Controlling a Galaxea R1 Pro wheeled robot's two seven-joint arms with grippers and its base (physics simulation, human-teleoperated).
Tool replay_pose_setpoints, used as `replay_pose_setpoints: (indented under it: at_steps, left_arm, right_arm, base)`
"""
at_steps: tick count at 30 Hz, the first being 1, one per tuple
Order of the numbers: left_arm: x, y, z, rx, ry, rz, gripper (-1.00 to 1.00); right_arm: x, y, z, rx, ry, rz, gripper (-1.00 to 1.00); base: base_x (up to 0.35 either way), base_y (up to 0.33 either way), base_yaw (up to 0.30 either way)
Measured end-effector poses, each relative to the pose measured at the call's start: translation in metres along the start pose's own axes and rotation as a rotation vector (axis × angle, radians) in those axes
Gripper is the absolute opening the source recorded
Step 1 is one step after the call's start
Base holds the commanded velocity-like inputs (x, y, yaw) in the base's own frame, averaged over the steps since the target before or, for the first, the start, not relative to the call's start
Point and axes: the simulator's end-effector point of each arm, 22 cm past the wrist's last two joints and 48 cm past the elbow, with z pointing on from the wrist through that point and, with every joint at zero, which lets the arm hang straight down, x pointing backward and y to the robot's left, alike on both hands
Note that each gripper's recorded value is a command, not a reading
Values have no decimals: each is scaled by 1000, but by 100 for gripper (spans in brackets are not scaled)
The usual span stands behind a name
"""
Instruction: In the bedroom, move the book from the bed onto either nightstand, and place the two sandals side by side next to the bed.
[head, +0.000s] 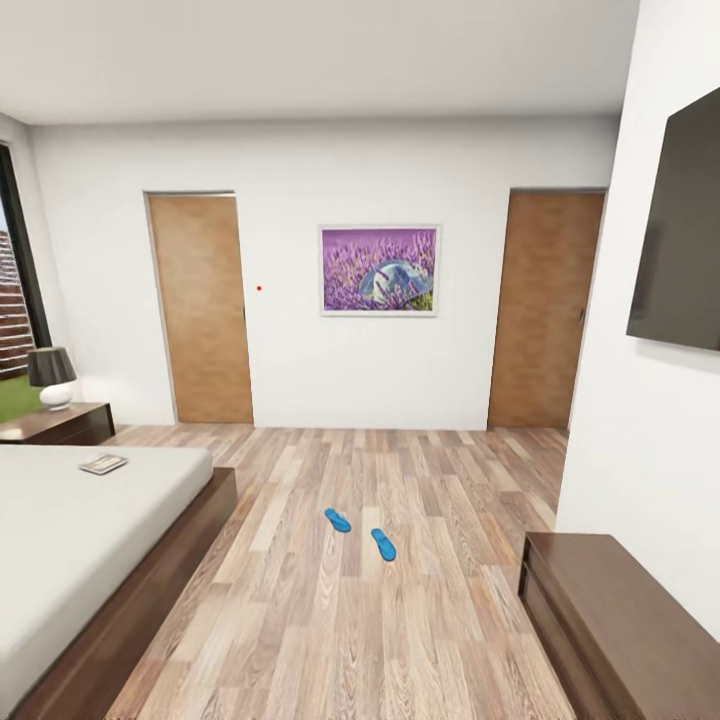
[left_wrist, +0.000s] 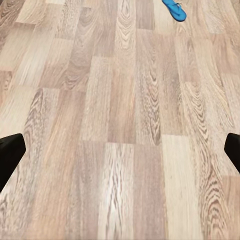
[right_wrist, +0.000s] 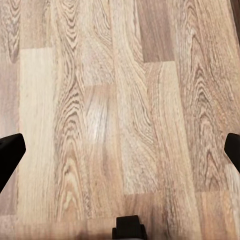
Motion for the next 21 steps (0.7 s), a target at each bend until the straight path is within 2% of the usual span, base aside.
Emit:
replay_pose_setpoints:
  at_steps: [21]
  left_arm:
    - [14,1,0,-2,33,-1,100]
  right_arm:
    - [13,-1,0,3,33,-2,100]
  base:
    - [0,0,0]
